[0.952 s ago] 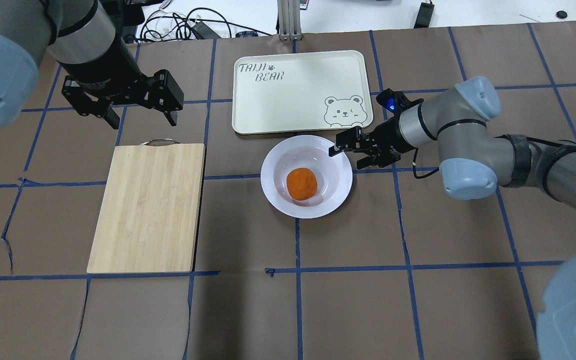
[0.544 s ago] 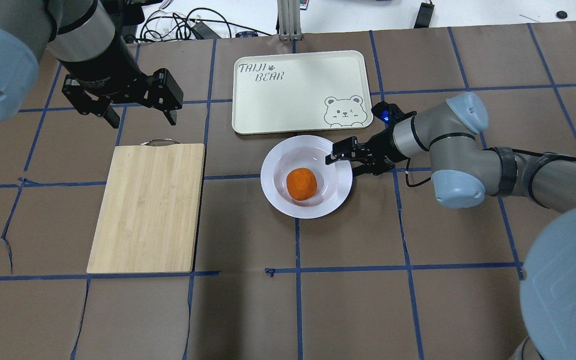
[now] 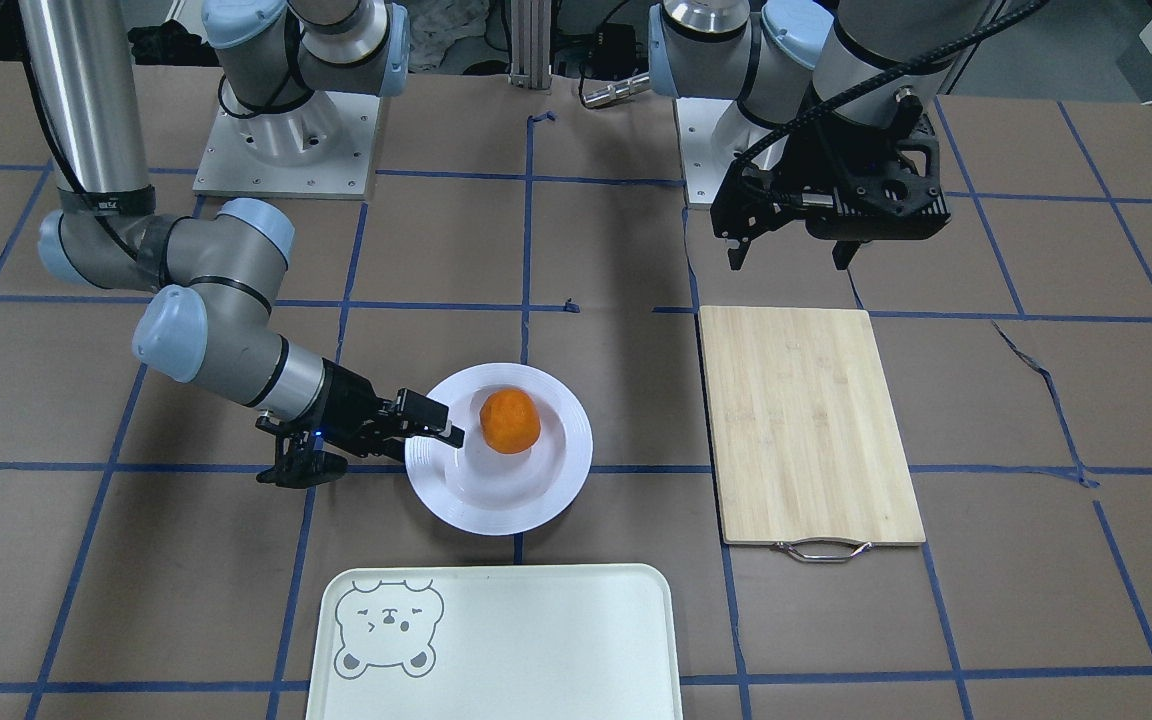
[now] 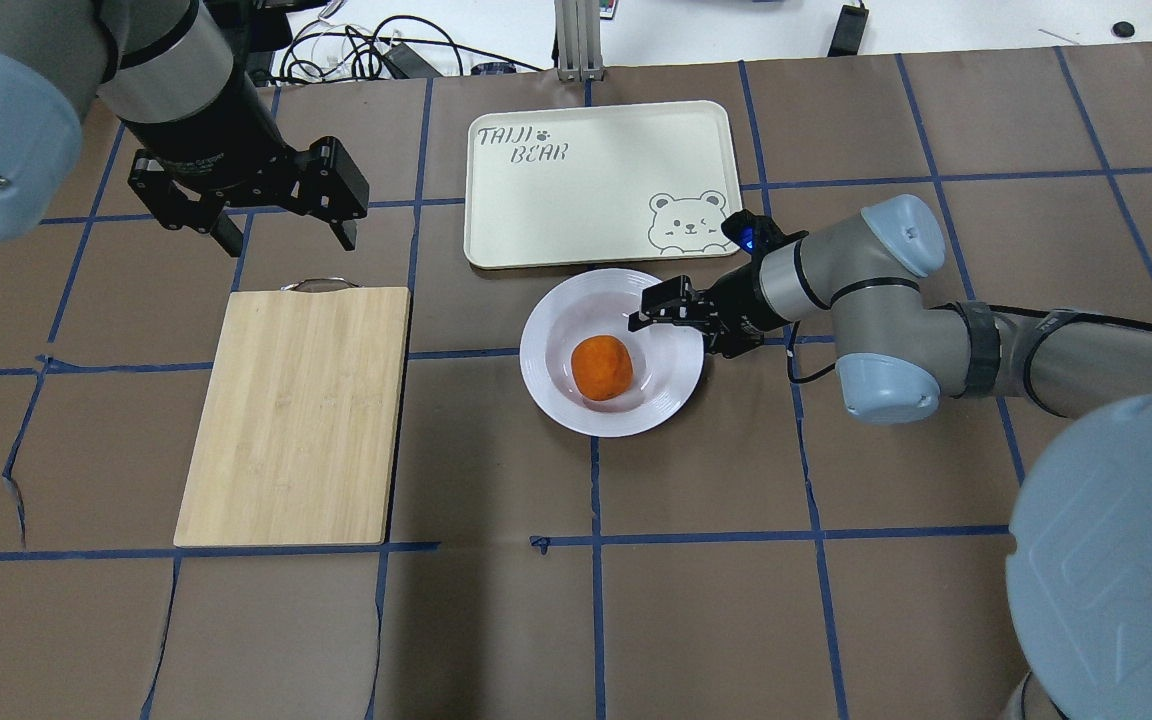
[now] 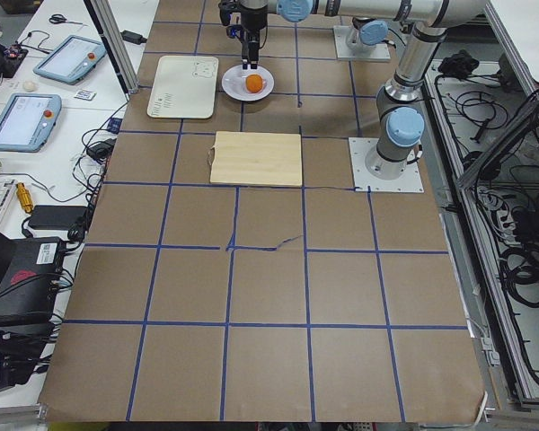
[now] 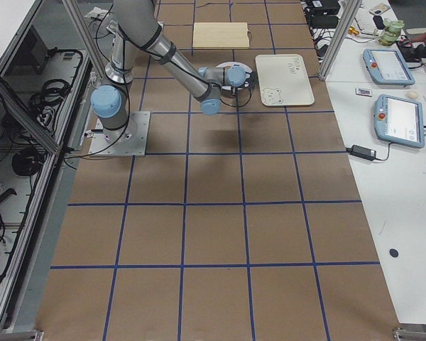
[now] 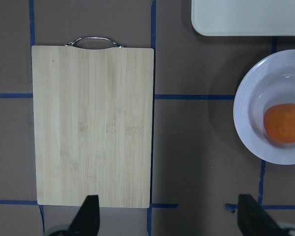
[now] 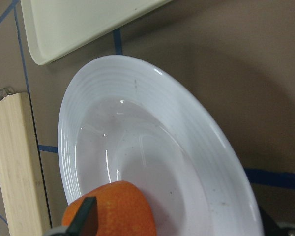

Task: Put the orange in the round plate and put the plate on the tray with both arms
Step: 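Move the left arm back to rest while the right gripper grasps the plate rim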

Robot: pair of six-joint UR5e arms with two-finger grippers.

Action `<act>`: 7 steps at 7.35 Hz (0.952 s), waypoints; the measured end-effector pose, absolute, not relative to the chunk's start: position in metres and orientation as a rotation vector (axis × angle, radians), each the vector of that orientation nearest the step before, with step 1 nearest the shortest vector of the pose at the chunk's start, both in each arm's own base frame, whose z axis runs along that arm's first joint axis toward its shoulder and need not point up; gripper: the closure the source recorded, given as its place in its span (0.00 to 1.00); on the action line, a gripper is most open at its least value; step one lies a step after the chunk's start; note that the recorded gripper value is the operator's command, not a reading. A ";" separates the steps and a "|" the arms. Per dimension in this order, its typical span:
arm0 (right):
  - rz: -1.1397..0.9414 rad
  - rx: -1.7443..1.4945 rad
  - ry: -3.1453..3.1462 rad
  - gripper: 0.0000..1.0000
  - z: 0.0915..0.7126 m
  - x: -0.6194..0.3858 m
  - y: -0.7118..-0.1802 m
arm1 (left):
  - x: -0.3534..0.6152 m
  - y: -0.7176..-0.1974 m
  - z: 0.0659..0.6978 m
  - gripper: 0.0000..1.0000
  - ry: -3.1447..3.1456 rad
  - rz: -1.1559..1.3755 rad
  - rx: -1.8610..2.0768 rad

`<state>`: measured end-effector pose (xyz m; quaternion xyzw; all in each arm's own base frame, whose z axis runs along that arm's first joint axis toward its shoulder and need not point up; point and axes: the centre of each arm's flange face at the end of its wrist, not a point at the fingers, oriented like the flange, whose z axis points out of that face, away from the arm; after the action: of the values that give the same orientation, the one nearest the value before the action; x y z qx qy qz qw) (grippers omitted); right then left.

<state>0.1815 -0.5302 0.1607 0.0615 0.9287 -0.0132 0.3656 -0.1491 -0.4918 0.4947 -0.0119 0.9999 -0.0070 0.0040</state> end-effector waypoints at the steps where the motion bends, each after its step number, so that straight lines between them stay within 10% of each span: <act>1: -0.031 0.165 2.394 0.01 0.159 0.185 -0.529 | -0.149 -0.492 0.494 0.00 3.133 -0.021 -0.037; 4: -0.026 0.190 2.413 0.64 0.158 0.185 -0.529 | -0.149 -0.490 0.495 0.00 3.132 -0.023 -0.036; 7: -0.034 0.213 2.476 0.82 0.159 0.179 -0.529 | -0.149 -0.489 0.496 0.00 3.132 -0.026 -0.036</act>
<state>0.1793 -0.5294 0.1586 0.0813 0.9431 -0.0128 0.3221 -0.1493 -0.4895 0.4959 -0.0115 0.9999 -0.0082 0.0046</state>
